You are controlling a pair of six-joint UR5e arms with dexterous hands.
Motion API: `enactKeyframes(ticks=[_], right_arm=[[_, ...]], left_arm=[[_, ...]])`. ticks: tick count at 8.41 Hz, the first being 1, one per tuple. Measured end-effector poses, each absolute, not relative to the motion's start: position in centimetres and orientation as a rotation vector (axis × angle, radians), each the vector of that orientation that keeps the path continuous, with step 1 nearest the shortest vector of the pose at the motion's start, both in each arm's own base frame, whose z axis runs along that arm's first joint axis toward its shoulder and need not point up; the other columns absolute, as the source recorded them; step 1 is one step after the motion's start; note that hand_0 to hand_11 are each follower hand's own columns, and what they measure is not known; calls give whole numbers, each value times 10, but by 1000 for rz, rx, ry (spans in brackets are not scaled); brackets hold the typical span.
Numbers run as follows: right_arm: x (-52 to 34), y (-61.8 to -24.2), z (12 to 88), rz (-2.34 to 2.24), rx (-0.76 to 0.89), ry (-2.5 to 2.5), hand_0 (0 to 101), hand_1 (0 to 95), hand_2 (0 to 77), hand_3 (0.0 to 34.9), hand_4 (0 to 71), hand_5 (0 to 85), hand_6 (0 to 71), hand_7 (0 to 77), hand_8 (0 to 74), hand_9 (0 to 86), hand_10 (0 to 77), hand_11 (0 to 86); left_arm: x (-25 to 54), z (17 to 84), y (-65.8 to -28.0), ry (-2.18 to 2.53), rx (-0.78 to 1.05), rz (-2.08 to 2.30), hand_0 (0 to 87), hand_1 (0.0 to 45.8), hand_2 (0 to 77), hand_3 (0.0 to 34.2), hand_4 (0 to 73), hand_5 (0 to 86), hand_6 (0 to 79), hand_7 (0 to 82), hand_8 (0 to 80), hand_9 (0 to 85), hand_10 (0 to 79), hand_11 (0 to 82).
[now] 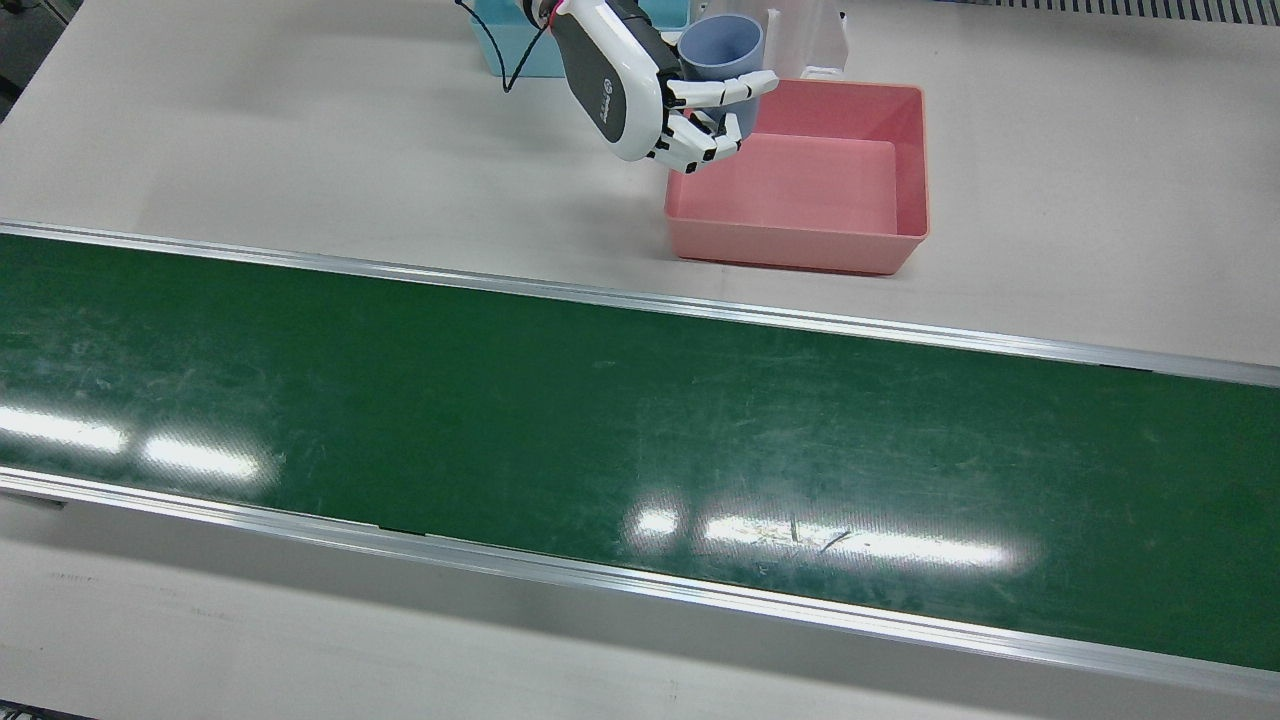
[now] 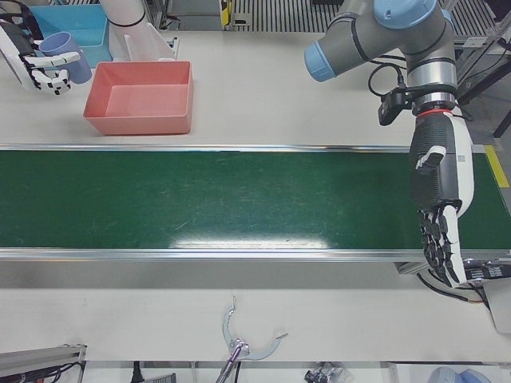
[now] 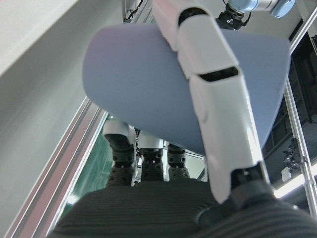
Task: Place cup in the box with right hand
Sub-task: 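Lower the cup into the pink box and open the right hand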
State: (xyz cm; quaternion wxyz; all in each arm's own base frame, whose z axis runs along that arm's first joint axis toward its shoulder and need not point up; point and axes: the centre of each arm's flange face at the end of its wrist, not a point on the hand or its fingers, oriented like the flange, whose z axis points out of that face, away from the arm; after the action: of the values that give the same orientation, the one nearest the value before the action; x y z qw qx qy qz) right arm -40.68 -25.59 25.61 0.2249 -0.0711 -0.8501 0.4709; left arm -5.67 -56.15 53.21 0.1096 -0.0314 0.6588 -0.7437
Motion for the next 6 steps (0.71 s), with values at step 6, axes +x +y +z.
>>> enactKeyframes(ticks=[6], right_arm=[[-411,-247,257,1312,-144,-2327,799,147,289,0,376,169,278,698,480,774,409,676]], left_arm=[[-56,532,-562,1935,-94,-2186,0,5,5,0,0,0,0,0,0,5,0,0]])
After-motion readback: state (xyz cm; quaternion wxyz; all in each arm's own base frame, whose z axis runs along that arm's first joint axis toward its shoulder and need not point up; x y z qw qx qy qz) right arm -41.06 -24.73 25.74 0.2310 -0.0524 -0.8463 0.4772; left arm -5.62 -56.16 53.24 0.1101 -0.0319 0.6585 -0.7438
